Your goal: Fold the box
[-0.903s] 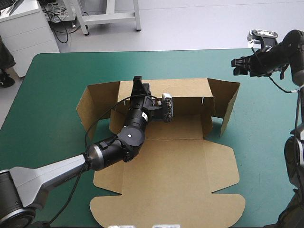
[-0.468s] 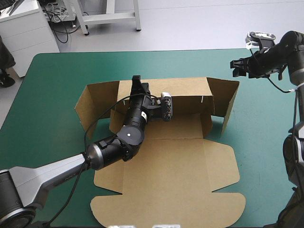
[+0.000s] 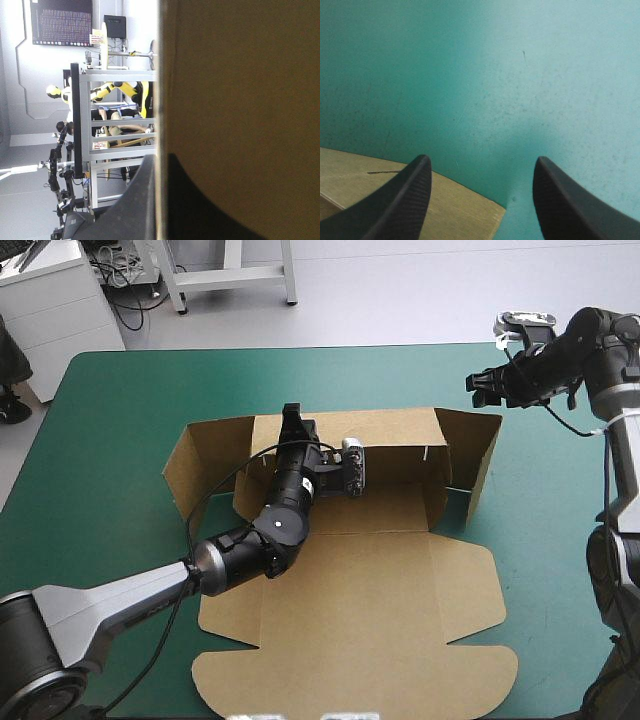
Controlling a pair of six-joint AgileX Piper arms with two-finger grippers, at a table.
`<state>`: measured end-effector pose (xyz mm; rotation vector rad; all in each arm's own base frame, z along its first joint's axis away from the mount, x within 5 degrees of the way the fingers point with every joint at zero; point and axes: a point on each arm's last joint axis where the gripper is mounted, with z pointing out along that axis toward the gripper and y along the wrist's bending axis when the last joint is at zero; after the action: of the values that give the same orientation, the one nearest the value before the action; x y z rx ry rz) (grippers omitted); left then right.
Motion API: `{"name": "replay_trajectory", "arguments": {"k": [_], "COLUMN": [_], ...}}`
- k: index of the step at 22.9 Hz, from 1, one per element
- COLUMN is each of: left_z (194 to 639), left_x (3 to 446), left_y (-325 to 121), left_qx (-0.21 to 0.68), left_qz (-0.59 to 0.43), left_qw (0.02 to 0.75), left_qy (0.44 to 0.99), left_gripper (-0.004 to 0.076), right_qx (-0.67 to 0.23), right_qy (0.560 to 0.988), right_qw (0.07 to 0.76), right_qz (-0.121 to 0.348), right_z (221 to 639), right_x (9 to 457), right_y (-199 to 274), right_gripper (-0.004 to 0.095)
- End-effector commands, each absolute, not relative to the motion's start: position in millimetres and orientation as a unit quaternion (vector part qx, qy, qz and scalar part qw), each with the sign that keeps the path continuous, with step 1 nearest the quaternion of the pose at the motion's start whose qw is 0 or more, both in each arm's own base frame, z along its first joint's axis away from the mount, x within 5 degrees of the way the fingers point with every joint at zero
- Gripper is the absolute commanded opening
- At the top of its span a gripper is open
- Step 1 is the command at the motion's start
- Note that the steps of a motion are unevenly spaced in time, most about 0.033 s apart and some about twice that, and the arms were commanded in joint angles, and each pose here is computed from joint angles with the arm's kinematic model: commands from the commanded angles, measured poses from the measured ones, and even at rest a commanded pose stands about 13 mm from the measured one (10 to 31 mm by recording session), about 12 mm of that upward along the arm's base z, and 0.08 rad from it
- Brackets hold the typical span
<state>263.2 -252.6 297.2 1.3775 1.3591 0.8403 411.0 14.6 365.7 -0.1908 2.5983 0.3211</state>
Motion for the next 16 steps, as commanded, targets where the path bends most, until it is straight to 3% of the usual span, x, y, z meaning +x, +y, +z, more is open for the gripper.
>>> {"name": "replay_trajectory", "arguments": {"k": [1,16], "left_z": [322.3,323.5], "left_x": [261.9,262.2], "left_y": [-245.9,-246.6], "left_qx": [0.534,0.535], "left_qz": [0.367,0.372], "left_qw": [0.521,0.525], "left_qy": [0.556,0.548], "left_gripper": [-0.0032,-0.0032], "right_qx": [-0.078,-0.109], "right_qy": [0.951,0.948], "right_qw": [0.277,0.266], "right_qz": [0.114,0.14], "right_z": [385.6,379.8], "right_x": [396.8,351.7], "right_y": [14.2,21.1], "right_gripper": [0.053,0.0504]}}
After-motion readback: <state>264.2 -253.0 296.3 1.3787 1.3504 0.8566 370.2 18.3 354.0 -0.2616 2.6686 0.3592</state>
